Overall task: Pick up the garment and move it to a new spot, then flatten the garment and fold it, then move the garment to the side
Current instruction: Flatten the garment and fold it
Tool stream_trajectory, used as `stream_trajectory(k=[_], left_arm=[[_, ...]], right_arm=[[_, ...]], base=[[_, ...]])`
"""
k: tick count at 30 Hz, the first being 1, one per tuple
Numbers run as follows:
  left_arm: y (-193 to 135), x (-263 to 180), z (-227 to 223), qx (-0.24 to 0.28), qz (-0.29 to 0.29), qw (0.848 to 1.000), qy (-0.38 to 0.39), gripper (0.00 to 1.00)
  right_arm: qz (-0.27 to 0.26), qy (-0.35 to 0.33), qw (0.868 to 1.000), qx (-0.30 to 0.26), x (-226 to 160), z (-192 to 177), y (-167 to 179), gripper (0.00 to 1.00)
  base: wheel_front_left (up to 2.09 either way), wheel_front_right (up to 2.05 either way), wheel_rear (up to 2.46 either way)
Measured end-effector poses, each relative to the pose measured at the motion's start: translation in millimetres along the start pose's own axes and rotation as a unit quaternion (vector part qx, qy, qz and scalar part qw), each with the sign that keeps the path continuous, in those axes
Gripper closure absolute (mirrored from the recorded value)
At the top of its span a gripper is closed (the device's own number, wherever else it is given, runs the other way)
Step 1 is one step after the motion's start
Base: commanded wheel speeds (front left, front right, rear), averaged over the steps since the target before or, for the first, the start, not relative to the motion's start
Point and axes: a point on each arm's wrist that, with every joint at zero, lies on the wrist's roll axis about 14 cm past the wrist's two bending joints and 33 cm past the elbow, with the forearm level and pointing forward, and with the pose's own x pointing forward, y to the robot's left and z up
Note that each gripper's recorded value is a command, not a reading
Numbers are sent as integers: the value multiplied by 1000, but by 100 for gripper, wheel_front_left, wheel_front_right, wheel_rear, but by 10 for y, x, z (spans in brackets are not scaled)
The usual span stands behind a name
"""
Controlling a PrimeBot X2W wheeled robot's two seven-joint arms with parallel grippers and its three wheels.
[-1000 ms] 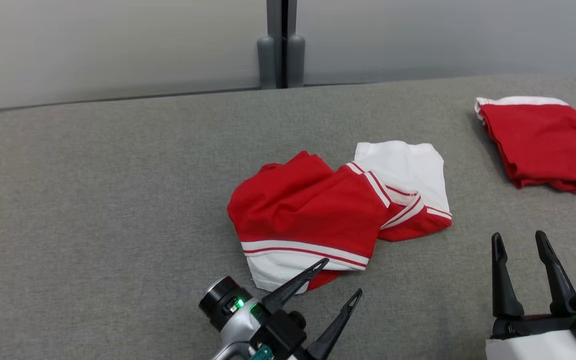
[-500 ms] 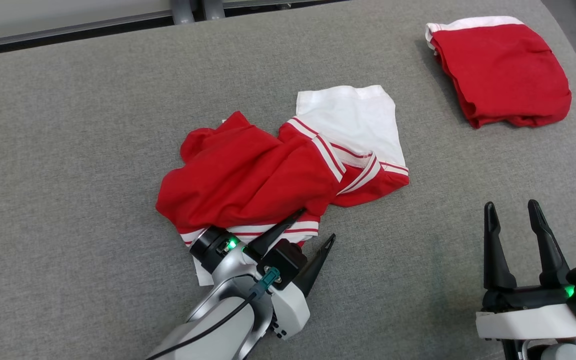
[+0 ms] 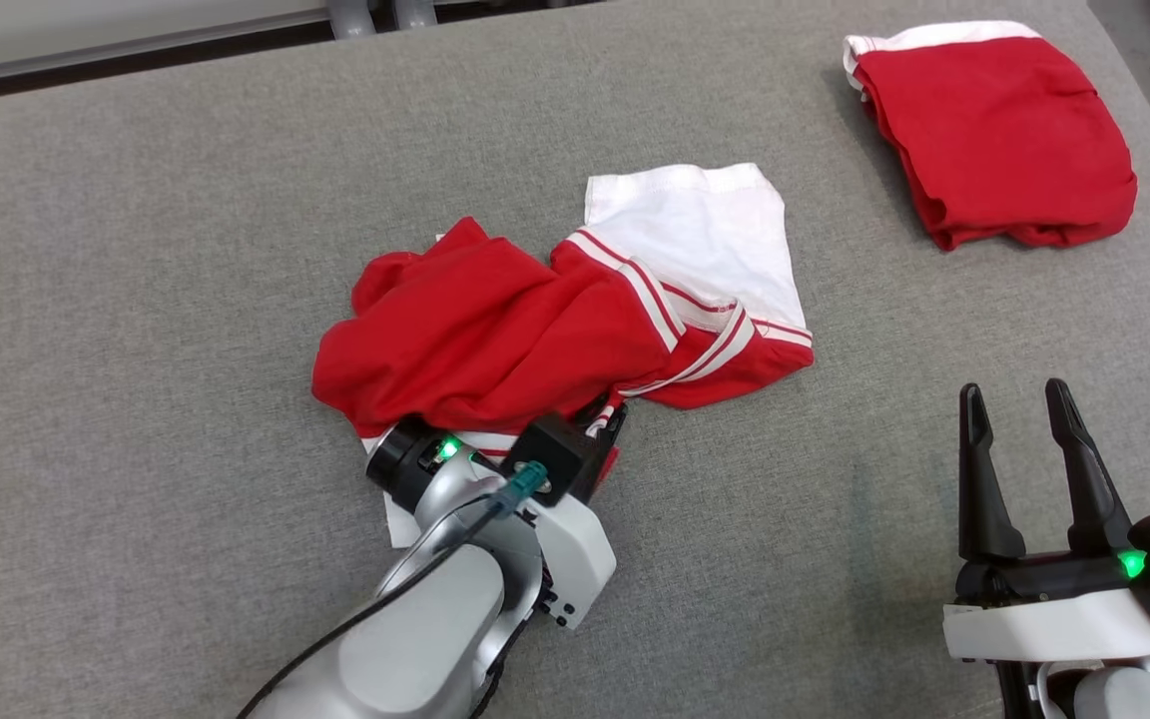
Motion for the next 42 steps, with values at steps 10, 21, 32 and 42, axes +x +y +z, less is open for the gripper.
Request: stream_trajectory(k=[10, 21, 32, 42], left_arm=[[-240, -67, 1272, -240, -88, 963, -89, 100], [-202, -292, 3387, -324, -136, 897, -268, 100], [1289, -523, 1046, -463, 169, 848, -194, 100], [1945, -1739, 120, -536, 345, 728, -253, 100]], right_arm=[[9, -30, 999, 20, -86, 188, 62, 0], [-19, -45, 998, 31, -268, 294, -101, 0], [-4, -32, 999, 22, -103, 197, -23, 0], [61, -22, 998, 6, 126, 91, 383, 0]], base=[[0, 0, 0], [0, 0, 0], [0, 0, 0], [0, 0, 0]])
